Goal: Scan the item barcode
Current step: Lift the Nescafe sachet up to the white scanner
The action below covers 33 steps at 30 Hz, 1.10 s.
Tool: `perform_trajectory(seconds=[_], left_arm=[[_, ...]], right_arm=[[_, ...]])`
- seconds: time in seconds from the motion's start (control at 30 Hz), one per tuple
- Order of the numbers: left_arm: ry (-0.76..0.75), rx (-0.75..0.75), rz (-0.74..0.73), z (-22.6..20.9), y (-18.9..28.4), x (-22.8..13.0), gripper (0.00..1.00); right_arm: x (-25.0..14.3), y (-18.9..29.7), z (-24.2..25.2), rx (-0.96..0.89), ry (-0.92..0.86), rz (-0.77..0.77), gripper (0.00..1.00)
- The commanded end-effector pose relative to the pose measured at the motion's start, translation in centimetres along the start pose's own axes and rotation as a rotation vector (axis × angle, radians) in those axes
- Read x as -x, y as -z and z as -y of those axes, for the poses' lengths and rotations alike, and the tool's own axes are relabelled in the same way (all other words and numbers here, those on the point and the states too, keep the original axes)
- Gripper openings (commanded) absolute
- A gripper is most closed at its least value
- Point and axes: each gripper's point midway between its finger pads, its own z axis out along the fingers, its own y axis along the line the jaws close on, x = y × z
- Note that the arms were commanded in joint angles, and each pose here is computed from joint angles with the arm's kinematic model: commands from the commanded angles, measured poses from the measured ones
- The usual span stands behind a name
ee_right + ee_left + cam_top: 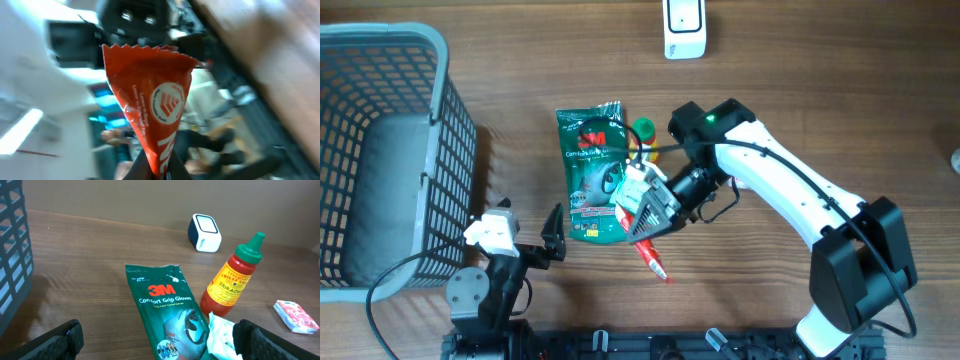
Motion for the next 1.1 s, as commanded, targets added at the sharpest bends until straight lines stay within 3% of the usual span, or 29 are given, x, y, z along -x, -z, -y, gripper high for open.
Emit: perform_trajectory(seconds=[0.0,0.17,0.33,0.5,0.6,0.7,0.77,0.87,0.93,1.07], left_arm=[[0.003,-0.017,0.002,0.3,0.0,-0.1,1.0],[0.003,-0.017,0.002,0.3,0.0,-0.1,1.0],[0.003,-0.017,0.002,0.3,0.0,-0.1,1.0],[0.003,-0.017,0.001,0.3,0.0,-0.1,1.0],[0.003,-0.017,0.002,0.3,0.0,-0.1,1.0],[0.003,-0.017,0.002,0.3,0.0,-0.1,1.0],[0.003,-0.017,0.002,0.3,0.0,-0.1,1.0],[0.003,-0.017,0.002,0.3,0.0,-0.1,1.0],[0.003,-0.017,0.002,0.3,0.0,-0.1,1.0],[0.003,-0.017,0.002,0.3,0.0,-0.1,1.0]], right_arm=[[0.6,0.4,-3.3,0.175,-0.29,0.005,0.04],[2.2,0.4,-2.9,0.154,-0.281,0.033,0.04],[4.1,0.4,1.1,-0.082,-0.163,0.125,0.04],[0.5,0.7,0.7,-0.14,-0.046,0.059,0.04],[-2.4,3.0,4.2,-0.475,-0.126,0.072,0.04],[-3.9,7.9,7.8,-0.868,-0.295,0.227,0.04],[-4.4,14.9,9.9,-1.221,-0.51,0.564,0.04],[-3.3,19.4,9.9,-1.368,-0.596,0.872,0.04],[-0.5,20.5,9.4,-1.353,-0.521,0.986,0.05],[7.0,21.3,6.8,-1.378,-0.04,0.959,0.05]])
